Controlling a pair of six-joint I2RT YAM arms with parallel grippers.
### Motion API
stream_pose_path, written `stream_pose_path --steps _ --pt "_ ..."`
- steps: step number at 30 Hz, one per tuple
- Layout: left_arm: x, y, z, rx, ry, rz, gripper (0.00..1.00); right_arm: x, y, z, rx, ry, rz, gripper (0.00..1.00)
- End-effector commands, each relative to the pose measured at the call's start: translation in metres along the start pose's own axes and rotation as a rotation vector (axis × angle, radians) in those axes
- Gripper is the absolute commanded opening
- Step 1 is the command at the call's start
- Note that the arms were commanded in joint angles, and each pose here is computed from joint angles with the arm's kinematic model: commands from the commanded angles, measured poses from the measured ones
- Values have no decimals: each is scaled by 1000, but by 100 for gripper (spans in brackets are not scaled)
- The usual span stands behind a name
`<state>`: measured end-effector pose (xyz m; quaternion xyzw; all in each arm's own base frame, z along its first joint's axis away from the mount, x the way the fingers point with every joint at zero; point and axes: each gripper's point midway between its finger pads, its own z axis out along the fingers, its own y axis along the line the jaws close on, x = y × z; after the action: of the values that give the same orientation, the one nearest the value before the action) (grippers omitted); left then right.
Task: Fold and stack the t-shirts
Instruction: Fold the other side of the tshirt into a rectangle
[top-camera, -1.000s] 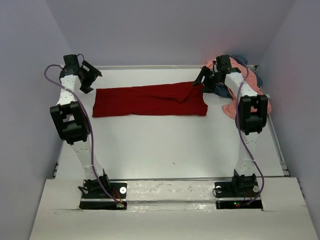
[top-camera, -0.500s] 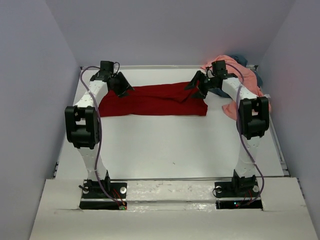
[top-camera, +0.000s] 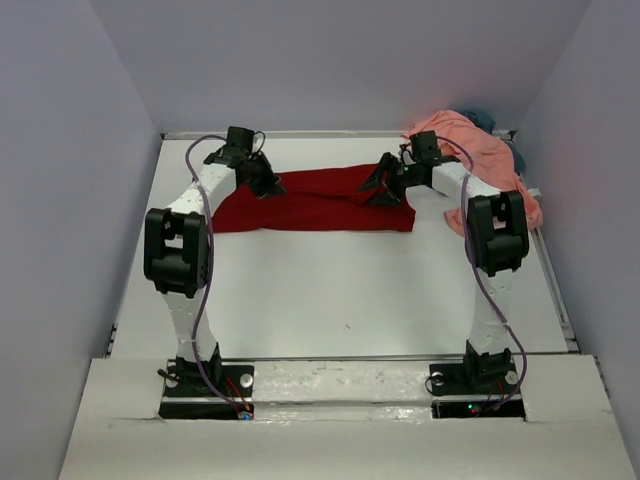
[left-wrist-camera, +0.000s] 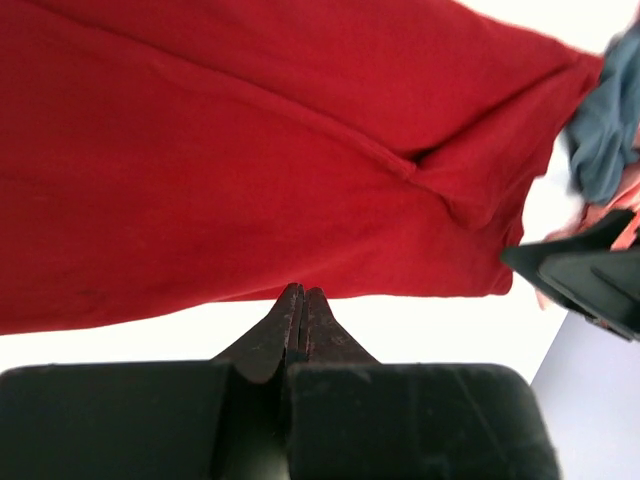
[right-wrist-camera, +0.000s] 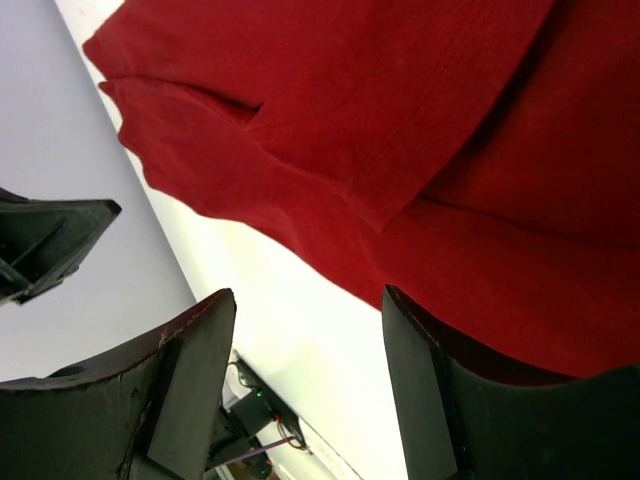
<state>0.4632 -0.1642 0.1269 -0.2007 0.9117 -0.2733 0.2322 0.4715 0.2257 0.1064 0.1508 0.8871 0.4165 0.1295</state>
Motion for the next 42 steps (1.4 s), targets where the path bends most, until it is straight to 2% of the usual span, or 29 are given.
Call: stream_pose_path --steps 1,7,21,28,31,32,34,35,42 --pt "24 -16 15 33 69 31 0 -3 -2 17 -1 -14 -22 65" --pt "50 -21 34 26 134 62 0 -8 -1 22 17 -34 -35 65" --pt "64 2 60 -48 174 105 0 -20 -1 40 36 -66 -44 61" --pt "73 18 78 -86 202 115 0 -28 1 45 28 -79 -36 55" --pt "73 23 83 -99 210 122 0 -29 3 44 26 -83 -37 48" --pt "75 26 86 -105 219 122 0 -29 5 44 21 -81 -36 29" --pt "76 27 88 -106 227 123 0 -29 8 43 15 -81 -33 7" --pt "78 28 89 -107 233 121 0 -29 10 42 10 -79 -33 0" --pt "78 23 89 -100 236 133 0 -41 38 33 -42 -93 -31 0"
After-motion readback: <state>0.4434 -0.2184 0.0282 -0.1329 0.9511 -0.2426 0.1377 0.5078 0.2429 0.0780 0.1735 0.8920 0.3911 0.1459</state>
